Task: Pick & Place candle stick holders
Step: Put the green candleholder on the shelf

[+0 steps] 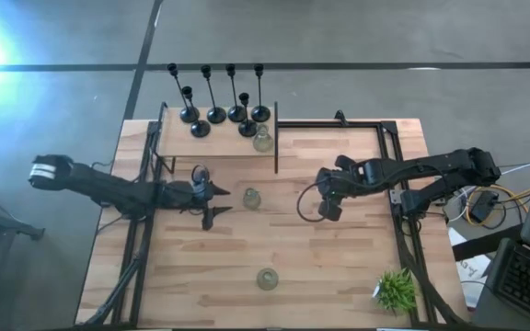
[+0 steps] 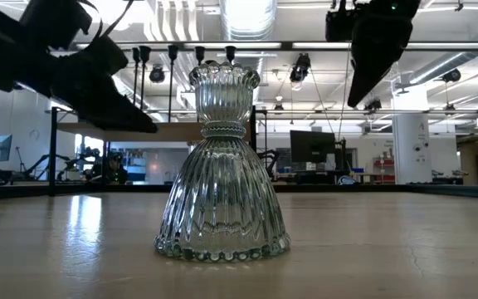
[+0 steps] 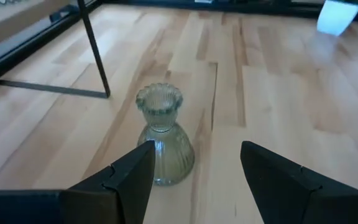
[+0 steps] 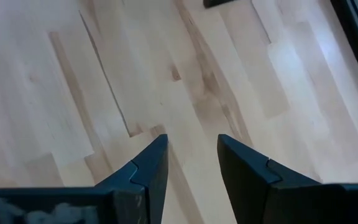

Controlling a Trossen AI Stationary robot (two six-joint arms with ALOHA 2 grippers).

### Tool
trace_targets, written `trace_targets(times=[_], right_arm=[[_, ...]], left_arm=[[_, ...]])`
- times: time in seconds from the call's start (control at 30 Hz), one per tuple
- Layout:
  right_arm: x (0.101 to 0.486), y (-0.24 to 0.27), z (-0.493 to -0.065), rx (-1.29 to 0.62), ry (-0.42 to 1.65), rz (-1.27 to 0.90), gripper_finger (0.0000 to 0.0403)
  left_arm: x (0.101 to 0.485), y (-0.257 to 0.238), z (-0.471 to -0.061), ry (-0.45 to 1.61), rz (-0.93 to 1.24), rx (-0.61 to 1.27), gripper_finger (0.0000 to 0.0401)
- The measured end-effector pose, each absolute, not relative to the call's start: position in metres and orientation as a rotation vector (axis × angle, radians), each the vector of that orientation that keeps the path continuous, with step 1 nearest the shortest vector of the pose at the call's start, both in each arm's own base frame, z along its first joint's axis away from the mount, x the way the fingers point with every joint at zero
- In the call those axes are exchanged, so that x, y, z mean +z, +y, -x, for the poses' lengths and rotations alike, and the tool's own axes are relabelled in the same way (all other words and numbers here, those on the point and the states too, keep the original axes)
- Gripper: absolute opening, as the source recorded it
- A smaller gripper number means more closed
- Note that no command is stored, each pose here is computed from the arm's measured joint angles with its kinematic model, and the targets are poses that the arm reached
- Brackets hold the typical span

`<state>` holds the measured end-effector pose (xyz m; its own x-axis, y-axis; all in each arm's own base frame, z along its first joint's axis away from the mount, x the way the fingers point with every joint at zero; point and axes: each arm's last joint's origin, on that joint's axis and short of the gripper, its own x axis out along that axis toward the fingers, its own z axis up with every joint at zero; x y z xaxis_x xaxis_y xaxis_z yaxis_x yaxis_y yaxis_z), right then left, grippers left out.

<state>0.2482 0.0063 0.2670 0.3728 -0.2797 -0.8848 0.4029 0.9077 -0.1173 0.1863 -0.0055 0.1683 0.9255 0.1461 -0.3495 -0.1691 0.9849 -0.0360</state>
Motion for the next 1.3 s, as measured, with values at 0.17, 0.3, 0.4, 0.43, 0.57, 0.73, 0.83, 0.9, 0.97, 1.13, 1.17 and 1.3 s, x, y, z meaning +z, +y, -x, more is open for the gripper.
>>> trace_targets(times=[0.17,0.3,0.4,0.43,0.57,0.73,0.83,0.9,0.97,1.13,1.17,1.3], right_arm=[[0.270,0.006,-0.250,-0.435,1.084,-0.123,0.0127],[0.271,0.006,-0.252,-0.421,1.067,-0.105,0.0121],[0.272,0.006,-0.254,-0.408,1.043,-0.095,0.0118],[0.272,0.006,-0.255,-0.405,1.037,-0.092,0.0118],[0.273,0.006,-0.256,-0.397,1.029,-0.084,0.0122],[0.272,0.007,-0.256,-0.397,1.032,-0.082,0.0130],[0.272,0.007,-0.256,-0.393,1.033,-0.076,0.0133],[0.272,0.007,-0.255,-0.393,1.034,-0.075,0.0135],[0.272,0.007,-0.255,-0.392,1.035,-0.073,0.0134],[0.272,0.006,-0.255,-0.390,1.037,-0.068,0.0126],[0.272,0.006,-0.255,-0.390,1.039,-0.068,0.0124],[0.271,0.006,-0.255,-0.390,1.041,-0.067,0.0119]], left_arm=[[0.150,-0.002,-0.187,0.407,0.057,0.258,0.0241],[0.143,-0.001,-0.194,0.409,0.058,0.293,0.0241],[0.142,0.000,-0.204,0.395,0.047,0.296,0.0241],[0.141,0.001,-0.207,0.399,0.046,0.301,0.0241],[0.133,0.006,-0.219,0.454,0.046,0.331,0.0241],[0.131,0.007,-0.235,0.443,0.049,0.321,0.0241],[0.131,0.007,-0.245,0.409,0.040,0.304,0.0241],[0.130,0.007,-0.251,0.413,0.041,0.300,0.0241],[0.128,0.008,-0.256,0.424,0.043,0.294,0.0241],[0.124,0.011,-0.268,0.410,0.053,0.282,0.0241],[0.124,0.011,-0.269,0.401,0.054,0.280,0.0241],[0.123,0.011,-0.273,0.361,0.061,0.278,0.0241]])
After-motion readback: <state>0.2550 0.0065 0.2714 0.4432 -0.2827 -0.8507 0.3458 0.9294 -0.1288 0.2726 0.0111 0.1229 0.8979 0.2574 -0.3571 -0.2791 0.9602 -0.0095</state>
